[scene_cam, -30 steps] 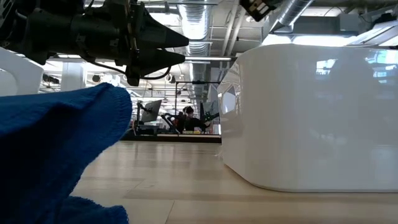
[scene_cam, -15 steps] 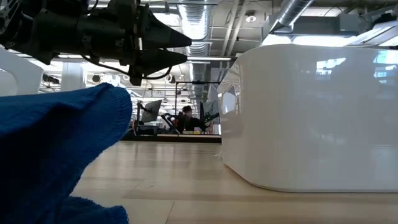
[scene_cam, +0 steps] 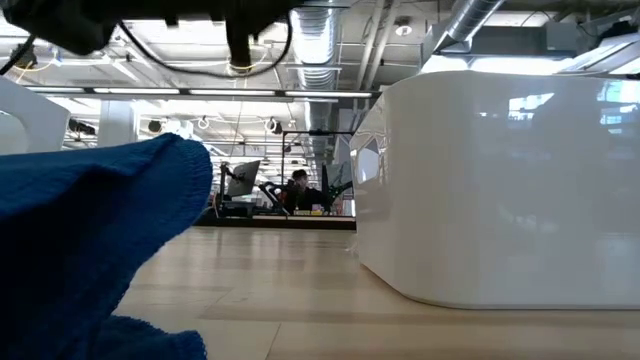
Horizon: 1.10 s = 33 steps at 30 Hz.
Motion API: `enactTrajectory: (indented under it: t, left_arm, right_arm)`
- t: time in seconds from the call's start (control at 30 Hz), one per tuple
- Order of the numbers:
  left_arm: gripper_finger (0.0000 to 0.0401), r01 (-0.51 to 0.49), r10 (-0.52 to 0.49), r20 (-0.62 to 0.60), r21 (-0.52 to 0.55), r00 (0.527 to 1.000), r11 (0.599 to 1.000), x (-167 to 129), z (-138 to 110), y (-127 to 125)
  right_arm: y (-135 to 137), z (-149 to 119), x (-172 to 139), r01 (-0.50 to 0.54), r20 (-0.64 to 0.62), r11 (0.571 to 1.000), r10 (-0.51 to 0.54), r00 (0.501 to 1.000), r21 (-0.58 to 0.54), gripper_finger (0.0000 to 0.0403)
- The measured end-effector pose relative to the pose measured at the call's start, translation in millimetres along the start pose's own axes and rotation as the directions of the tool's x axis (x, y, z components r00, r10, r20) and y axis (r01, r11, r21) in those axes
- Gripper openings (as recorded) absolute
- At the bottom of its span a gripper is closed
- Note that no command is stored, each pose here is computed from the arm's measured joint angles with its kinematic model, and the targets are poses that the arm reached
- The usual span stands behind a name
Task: Pick & Place Toothbrushes
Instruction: Put the violet toothbrush into the right white bin
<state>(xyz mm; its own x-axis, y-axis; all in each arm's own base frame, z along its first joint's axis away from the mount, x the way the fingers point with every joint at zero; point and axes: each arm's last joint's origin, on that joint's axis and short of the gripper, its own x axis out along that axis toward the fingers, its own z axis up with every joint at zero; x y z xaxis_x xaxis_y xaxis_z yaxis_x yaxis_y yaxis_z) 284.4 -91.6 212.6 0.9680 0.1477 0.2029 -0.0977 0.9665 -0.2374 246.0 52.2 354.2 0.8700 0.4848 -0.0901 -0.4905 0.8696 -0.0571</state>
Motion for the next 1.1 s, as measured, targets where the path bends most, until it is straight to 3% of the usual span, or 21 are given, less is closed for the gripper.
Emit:
enactTrajectory:
  t: [0.2, 0.43, 0.57, 0.77, 1.0, 1.1]
  left_arm:
    - [0.0186, 0.143, -0.142, 0.048, -0.004, 0.989, 0.99, 0, 40, -14]
    - [0.0186, 0.121, -0.114, -0.061, 0.117, 0.992, 0.986, 4, 58, -28]
    - [0.0186, 0.096, -0.085, -0.182, 0.053, 0.98, 0.994, 0, 61, -26]
    - [0.0186, 0.009, -0.029, -0.405, -0.051, 0.914, 0.999, -8, 56, -21]
    - [0.0186, -0.063, -0.021, -0.546, -0.135, 0.838, 0.989, -8, 53, -19]
    - [0.0186, -0.106, 0.013, -0.611, -0.116, 0.792, 0.988, -9, 55, -19]
  right_arm:
    - [3, -4, -1, -0.016, -0.05, 1.0, 0.017, 0.999, 0.025, 0.0123]
    - [7, -7, -8, -0.024, -0.113, 0.999, 0.028, 0.993, 0.042, 0.0123]
    - [9, -7, -15, -0.027, -0.135, 0.999, 0.03, 0.99, 0.027, 0.0123]
    - [11, -8, -19, -0.033, -0.167, 0.999, 0.035, 0.985, 0.019, 0.0123]
    - [8, -9, -20, -0.021, -0.173, 1.0, 0.024, 0.985, 0.019, 0.0123]
    - [6, -10, -21, -0.012, -0.177, 1.0, 0.015, 0.984, 0.021, 0.0123]
